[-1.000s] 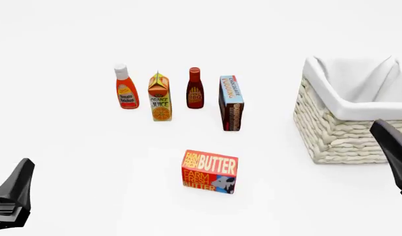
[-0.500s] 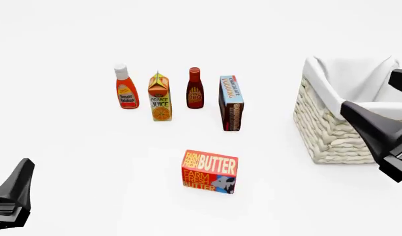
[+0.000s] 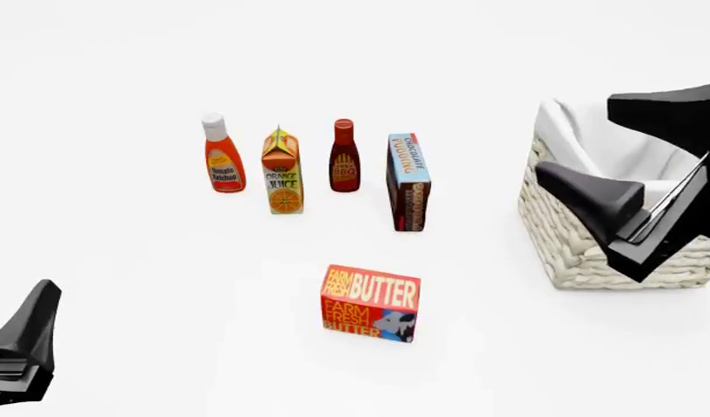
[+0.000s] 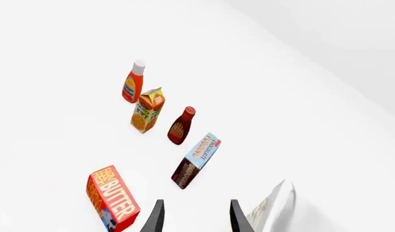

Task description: Pick the butter and place it in the basket.

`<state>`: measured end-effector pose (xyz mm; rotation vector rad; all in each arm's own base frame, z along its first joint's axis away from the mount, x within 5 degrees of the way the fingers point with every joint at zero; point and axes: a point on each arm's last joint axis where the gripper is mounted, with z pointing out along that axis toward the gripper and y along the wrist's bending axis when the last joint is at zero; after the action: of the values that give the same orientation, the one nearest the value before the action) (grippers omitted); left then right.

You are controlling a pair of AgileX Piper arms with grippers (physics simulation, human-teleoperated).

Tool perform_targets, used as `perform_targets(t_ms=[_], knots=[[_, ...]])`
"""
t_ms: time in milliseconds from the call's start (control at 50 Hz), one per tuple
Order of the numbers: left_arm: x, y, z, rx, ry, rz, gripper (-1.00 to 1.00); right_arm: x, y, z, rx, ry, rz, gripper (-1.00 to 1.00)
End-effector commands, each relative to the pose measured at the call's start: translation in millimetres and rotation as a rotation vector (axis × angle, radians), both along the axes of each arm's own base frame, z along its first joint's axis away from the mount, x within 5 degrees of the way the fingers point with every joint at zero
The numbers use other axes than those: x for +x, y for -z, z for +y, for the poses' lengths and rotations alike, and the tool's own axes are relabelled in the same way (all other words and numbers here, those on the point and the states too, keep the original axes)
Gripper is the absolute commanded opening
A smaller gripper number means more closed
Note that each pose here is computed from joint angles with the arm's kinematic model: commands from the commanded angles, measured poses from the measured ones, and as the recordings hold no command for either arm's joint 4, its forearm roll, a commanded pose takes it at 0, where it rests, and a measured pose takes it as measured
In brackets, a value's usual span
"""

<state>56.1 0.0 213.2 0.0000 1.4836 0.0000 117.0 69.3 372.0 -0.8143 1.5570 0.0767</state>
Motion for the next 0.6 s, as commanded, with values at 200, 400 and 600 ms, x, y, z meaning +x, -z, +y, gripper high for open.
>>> perform_targets(t_ms=[200,400,600], knots=[[0.0,0.0,0.0,0.000,0.000,0.000,1.00,24.8,-8.6,26.2,-0.080,-0.066,0.064,1.00],[0.0,0.0,0.0,0.000,0.000,0.000,1.00,29.0,-16.6,33.9,-0.114,-0.090,0.113,1.00],[0.0,0.0,0.0,0.000,0.000,0.000,1.00,31.7,-24.1,41.7,-0.153,-0.117,0.164,1.00]])
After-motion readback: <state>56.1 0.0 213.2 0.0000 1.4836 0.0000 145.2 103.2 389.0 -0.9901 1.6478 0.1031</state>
